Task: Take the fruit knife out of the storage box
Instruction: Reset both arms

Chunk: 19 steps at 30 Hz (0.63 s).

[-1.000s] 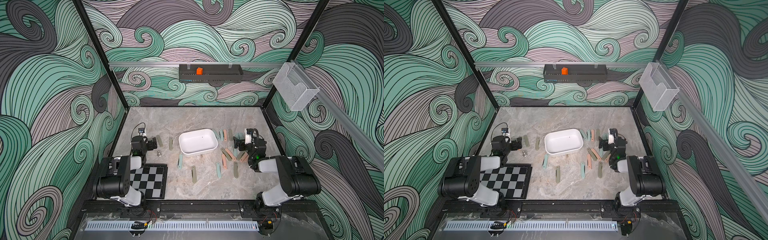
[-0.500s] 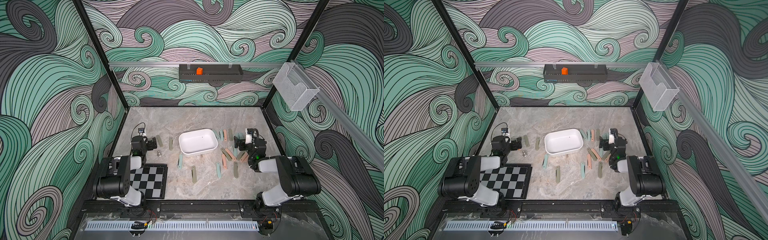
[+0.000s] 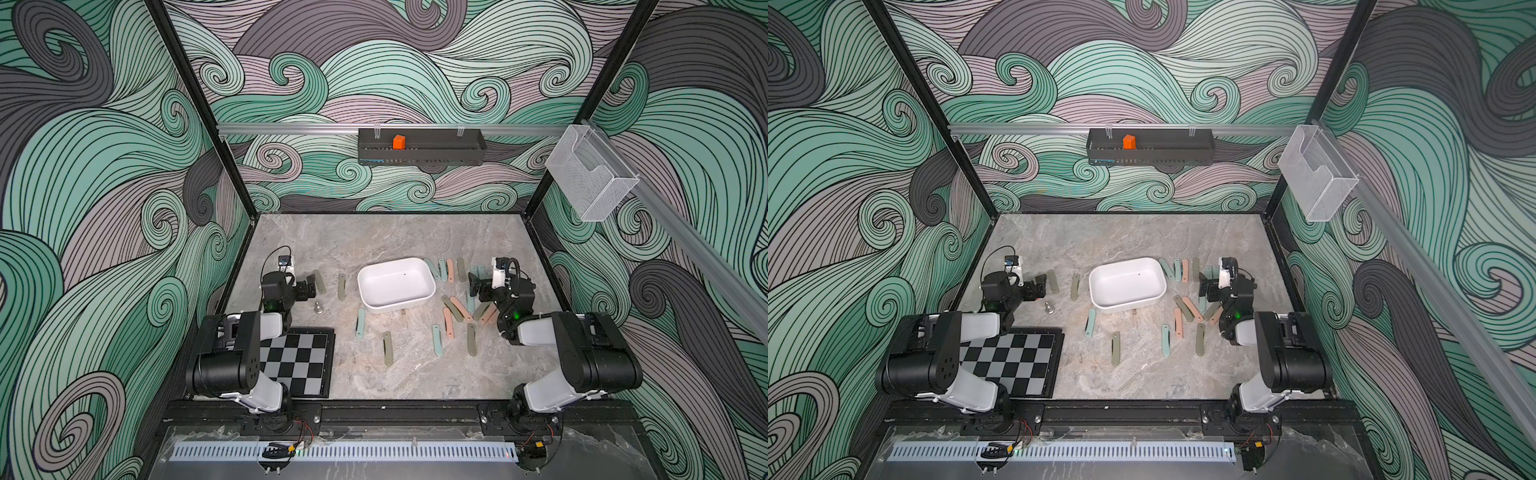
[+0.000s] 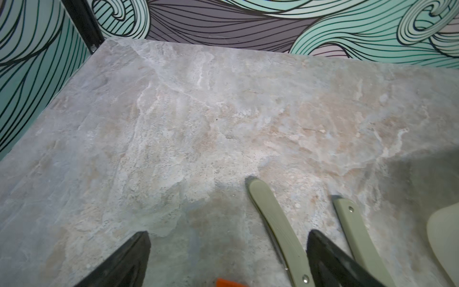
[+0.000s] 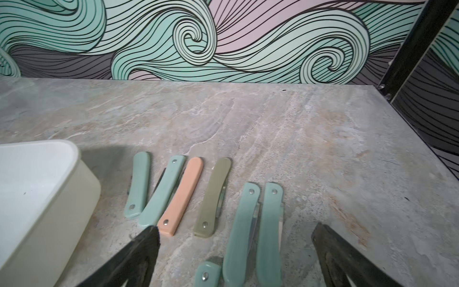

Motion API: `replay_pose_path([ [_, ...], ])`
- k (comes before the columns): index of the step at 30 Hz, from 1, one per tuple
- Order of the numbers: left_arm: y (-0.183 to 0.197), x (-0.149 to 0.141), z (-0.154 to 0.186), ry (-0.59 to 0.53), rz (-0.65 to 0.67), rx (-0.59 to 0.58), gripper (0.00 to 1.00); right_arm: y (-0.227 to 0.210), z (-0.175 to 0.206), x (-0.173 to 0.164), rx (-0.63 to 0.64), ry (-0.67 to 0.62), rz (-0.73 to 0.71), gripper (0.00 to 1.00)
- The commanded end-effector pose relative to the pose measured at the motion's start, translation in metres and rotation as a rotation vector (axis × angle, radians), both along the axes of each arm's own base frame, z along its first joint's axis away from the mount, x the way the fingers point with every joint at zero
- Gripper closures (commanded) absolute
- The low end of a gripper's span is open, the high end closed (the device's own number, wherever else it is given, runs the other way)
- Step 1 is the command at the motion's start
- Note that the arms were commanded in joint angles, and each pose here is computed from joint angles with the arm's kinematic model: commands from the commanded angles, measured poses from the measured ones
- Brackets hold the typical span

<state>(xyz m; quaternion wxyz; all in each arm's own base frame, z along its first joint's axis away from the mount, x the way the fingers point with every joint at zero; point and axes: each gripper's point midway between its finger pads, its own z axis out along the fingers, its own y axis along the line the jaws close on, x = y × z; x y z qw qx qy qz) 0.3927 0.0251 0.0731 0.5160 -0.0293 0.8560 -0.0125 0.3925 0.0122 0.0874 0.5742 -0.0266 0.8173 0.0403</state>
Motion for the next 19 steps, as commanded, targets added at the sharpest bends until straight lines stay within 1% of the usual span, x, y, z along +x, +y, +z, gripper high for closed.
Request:
replay_pose_path([
  [1,0.012,0.006,0.01,-0.026,0.073,0.008,0.01,-0.001,0.008,0.004,-0.02,-0.024,-0.025,0.02],
  [4,0.012,0.006,0.009,-0.023,0.073,0.007,0.01,0.017,0.007,0.006,-0.036,-0.012,0.082,0.02],
  [5,0.012,0.006,0.01,-0.025,0.074,0.008,0.01,0.018,0.007,0.005,-0.035,-0.013,0.09,0.02],
  [11,0.012,0.006,0.01,-0.025,0.075,0.008,0.01,0.014,0.005,0.008,-0.032,0.0,0.063,0.02],
  [19,0.011,0.006,0.009,-0.023,0.072,0.008,0.01,0.014,0.007,0.006,-0.037,-0.007,0.064,0.02],
])
